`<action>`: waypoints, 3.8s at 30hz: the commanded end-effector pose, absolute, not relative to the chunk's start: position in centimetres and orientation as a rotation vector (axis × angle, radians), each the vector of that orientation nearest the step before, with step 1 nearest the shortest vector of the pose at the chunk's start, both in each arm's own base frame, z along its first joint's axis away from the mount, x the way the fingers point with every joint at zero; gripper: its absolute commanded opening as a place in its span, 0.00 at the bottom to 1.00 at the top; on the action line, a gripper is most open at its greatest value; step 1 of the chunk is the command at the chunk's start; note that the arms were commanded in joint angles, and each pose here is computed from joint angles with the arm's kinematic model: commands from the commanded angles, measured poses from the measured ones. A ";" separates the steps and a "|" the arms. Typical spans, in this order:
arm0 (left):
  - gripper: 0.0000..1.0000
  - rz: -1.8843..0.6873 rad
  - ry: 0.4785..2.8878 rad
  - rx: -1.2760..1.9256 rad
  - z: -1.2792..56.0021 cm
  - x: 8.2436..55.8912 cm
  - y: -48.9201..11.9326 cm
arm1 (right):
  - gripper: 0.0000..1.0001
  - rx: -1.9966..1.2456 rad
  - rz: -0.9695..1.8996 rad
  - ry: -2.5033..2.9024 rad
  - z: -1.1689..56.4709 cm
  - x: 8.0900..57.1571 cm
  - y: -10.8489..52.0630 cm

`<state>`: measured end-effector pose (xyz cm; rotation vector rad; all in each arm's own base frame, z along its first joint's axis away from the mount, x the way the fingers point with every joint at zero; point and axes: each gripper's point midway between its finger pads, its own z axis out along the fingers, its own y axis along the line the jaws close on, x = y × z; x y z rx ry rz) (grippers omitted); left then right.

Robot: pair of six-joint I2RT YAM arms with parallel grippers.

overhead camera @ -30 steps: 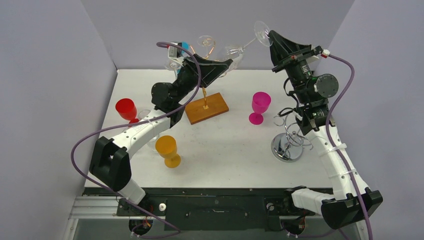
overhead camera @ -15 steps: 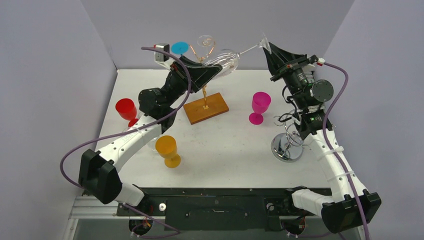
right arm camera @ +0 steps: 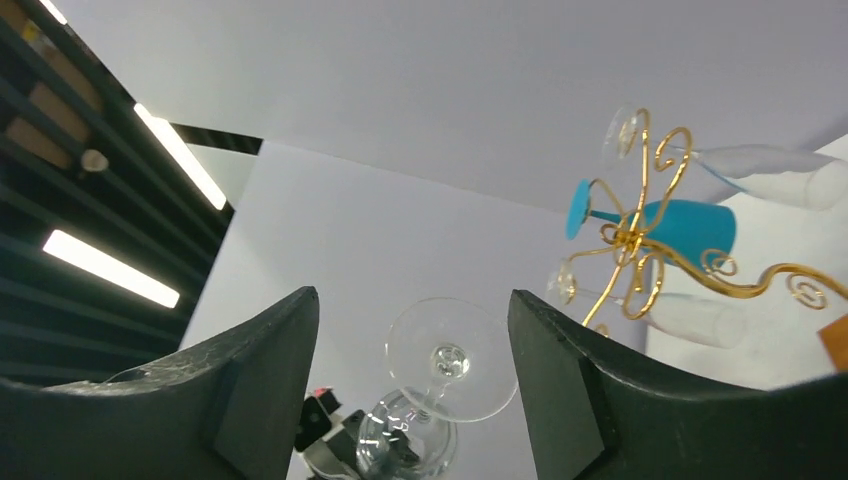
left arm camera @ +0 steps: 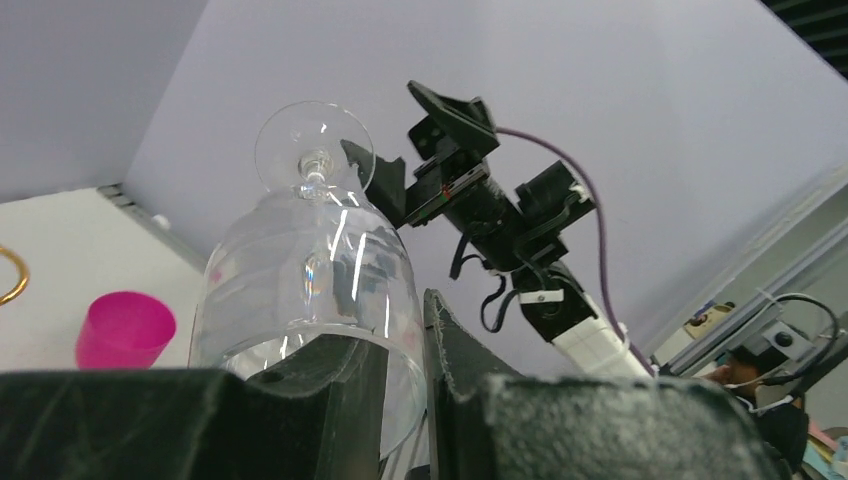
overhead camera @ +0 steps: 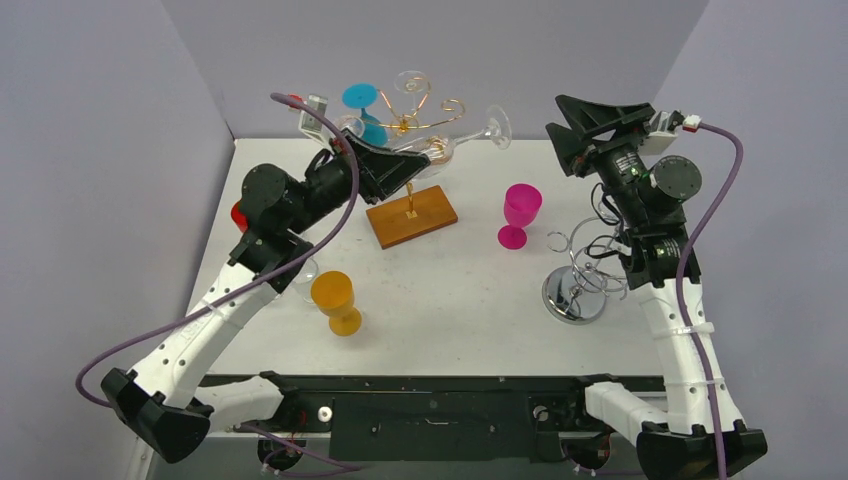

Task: Take the wine glass off the wine glass rack
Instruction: Place the wine glass at the center of the board.

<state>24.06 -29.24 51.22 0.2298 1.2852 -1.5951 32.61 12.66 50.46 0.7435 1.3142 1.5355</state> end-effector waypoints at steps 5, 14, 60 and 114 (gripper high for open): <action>0.00 -1.229 1.667 0.239 46.4 23.9 -26.1 | 0.73 0.540 1.184 1.494 49.4 33.2 11.9; 0.00 -0.957 2.045 0.374 37.6 21.4 -24.1 | 0.74 0.467 0.980 1.631 47.6 34.8 11.6; 0.00 -0.495 2.469 0.963 18.2 27.9 -45.0 | 0.77 0.706 0.565 1.350 51.4 28.3 1.7; 0.55 -0.864 2.029 0.684 40.4 26.5 -40.1 | 0.77 0.653 0.662 1.391 51.1 29.5 3.8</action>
